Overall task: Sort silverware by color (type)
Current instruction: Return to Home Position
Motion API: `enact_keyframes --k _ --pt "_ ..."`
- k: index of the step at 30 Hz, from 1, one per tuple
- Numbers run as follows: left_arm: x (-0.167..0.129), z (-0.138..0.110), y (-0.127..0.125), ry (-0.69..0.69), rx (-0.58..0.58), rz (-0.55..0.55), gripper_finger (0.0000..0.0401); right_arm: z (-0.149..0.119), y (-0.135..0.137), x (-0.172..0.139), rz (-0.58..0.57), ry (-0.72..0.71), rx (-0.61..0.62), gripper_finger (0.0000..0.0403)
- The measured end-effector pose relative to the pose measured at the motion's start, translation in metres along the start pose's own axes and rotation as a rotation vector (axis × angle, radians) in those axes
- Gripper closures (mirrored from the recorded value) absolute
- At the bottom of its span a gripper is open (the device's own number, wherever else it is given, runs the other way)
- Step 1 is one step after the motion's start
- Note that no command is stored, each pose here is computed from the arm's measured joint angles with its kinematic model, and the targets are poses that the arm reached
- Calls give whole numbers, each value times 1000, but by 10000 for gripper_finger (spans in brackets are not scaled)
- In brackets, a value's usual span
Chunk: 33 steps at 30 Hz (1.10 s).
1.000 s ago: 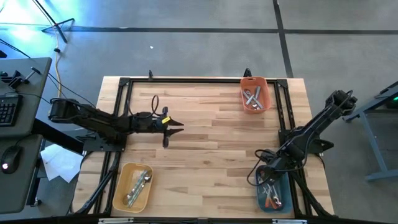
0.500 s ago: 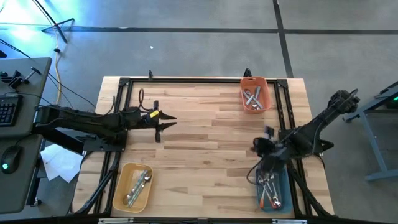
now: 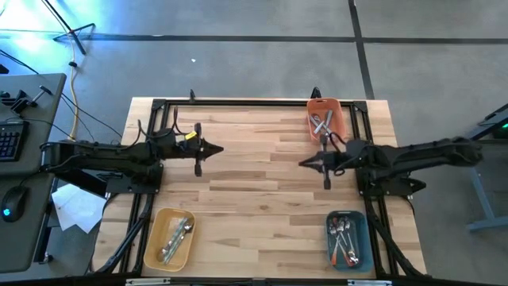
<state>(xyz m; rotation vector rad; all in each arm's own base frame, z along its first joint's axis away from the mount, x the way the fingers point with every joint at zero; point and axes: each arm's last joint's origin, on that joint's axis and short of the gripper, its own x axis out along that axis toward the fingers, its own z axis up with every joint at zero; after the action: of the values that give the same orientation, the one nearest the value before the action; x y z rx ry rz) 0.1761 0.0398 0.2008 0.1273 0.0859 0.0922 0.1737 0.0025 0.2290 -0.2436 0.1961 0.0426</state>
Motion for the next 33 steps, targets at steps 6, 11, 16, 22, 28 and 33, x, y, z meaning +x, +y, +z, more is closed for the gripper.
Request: enact_keyframes --k 6,11,16,22,28,33 --pt "0 2 1 -21 34 8 400 -31 -12 -6 -82 -137 -52 403" --pt "-4 3 0 -36 43 5 400 -59 -10 -18 -132 -209 -24 403" --pt "-22 -10 -5 -90 37 13 400 -68 -7 -26 -141 -232 -11 403" --pt "-45 -29 -11 -147 15 22 401 -63 -7 -33 -154 -269 -36 403" --pt "-59 -31 -12 -105 -1 57 401 -62 -6 -38 -168 -276 -47 403" --pt "-71 -29 -12 -134 4 107 401 -58 -7 -44 -195 -325 -70 403"
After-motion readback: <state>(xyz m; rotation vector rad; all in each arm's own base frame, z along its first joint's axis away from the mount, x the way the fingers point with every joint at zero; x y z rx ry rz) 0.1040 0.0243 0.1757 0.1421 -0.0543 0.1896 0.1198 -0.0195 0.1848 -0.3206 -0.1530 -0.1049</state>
